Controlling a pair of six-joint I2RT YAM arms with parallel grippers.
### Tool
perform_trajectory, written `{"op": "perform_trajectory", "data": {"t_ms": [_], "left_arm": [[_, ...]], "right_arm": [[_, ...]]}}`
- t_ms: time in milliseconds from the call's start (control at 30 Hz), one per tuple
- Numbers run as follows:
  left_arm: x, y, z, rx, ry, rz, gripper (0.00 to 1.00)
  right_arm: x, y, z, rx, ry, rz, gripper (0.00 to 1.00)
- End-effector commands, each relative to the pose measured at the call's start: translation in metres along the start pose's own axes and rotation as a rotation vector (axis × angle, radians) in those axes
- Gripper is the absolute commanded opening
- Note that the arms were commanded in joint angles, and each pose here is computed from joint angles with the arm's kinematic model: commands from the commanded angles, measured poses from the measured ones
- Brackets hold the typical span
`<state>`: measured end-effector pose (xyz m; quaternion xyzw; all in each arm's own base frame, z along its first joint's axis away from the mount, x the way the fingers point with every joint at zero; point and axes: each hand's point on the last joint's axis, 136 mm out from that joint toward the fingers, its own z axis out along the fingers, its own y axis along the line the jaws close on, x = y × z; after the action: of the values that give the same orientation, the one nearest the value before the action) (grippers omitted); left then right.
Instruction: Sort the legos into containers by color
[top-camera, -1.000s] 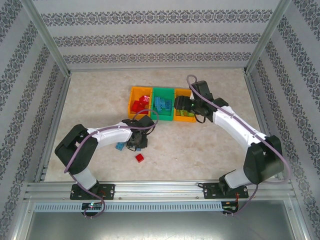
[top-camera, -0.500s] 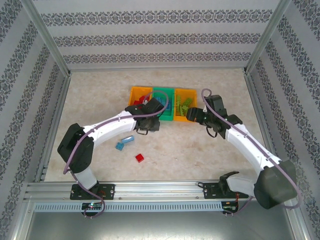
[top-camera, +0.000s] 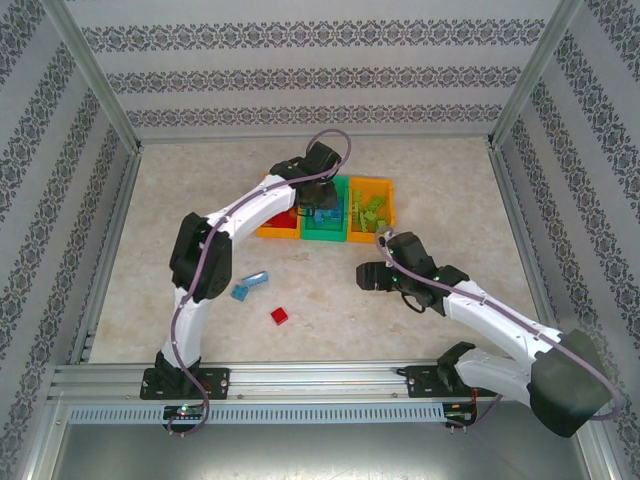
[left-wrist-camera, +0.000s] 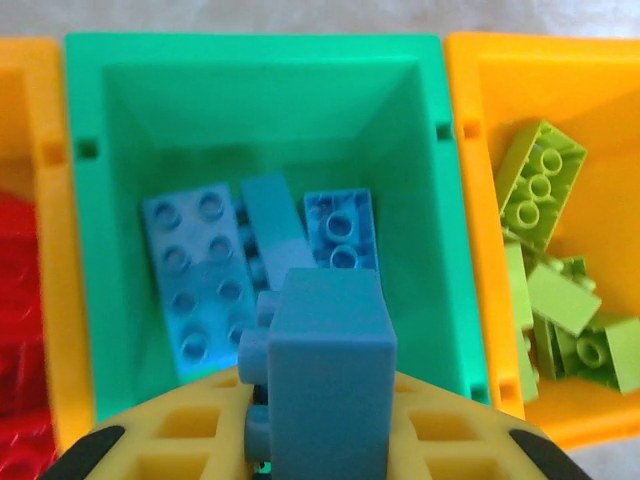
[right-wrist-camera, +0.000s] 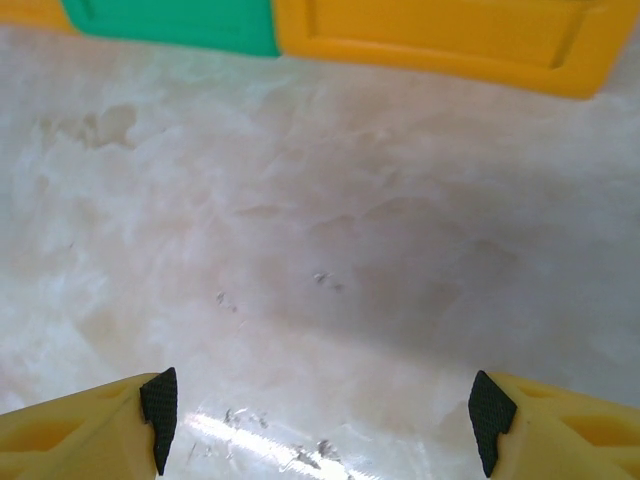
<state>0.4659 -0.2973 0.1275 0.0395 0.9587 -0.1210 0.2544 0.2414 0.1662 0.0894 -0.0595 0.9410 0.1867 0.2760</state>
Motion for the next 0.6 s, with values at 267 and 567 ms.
{"op": "perform_trajectory", "data": {"t_ms": [267,567], "left_arm": [[-0.030,-0.003,0.002,0.037,0.009,-0.001,0.62],[-0.032,-0.002,-0.055,0.070,-0.067,-0.022,0.93]], "right_arm": [[0.003,0.025,0.005,-0.066,-0.017,-0.099,0.80],[0.004,0.053,0.007,-0.110,-0.007,-0.179,0.80]]}}
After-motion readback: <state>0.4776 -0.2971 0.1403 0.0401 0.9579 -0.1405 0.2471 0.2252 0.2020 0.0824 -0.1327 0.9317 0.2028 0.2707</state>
